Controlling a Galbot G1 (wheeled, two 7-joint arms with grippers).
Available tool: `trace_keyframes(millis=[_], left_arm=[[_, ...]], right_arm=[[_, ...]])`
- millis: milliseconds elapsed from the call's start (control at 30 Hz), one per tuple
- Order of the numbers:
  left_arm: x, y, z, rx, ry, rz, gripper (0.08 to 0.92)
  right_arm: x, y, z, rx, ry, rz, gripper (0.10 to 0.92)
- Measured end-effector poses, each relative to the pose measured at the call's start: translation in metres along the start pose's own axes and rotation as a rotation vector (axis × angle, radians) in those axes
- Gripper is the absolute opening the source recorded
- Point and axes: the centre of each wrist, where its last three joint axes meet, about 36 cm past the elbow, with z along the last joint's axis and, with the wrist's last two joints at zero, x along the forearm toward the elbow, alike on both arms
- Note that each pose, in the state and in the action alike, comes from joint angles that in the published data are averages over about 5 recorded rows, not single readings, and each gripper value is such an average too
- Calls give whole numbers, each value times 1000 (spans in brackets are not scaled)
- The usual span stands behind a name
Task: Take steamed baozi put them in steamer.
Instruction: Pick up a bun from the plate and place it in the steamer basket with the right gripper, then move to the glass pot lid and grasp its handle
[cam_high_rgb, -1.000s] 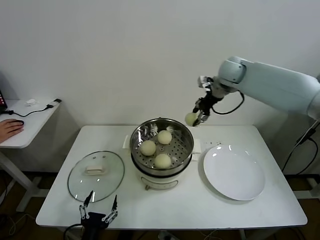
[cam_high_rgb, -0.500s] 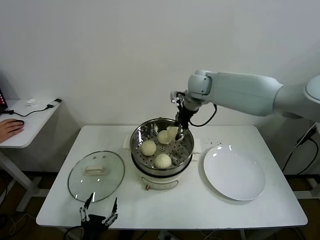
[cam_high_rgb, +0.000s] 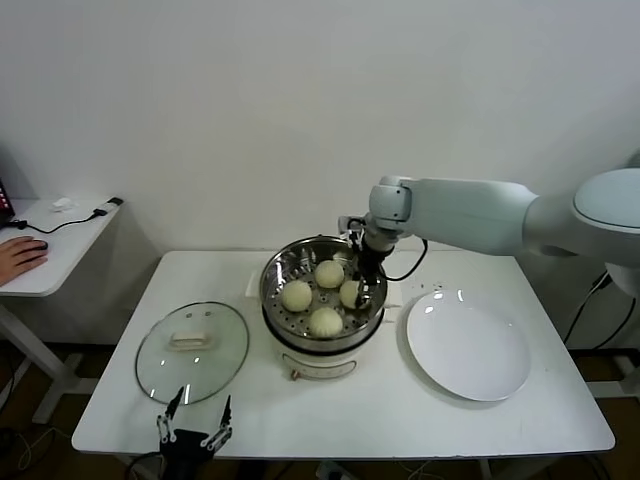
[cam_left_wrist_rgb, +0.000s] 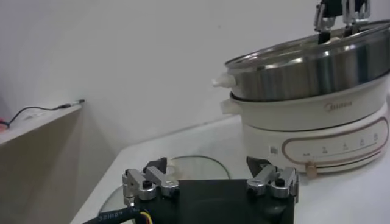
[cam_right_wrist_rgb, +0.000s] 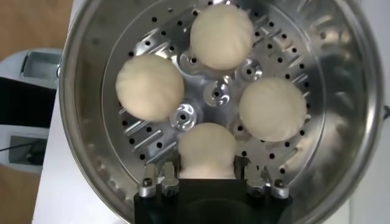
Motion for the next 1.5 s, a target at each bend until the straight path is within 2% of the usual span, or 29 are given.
trace_keyframes(millis=[100,300,400,800,1167,1500], left_arm=[[-1,1,0,-1,0,0,823],[-2,1,-1,-2,-2,0,823],[-2,0,-2,-2,-4,1,823],[-2,0,-3,-4,-7,1,823],[-3,7,-9,-19,-23,-11,823],[-4,13,-19,-32,-40,-36,823]], right_arm=[[-3,1,3,-6,1,2,608],[0,1,6,-12,-10,13,764],[4,1,7,-13,-21,19,812],[47,-1,26,-16,-125,89,823],[91,21,94,2,-358,235,823],[52,82,176,-99,-700,490,823]])
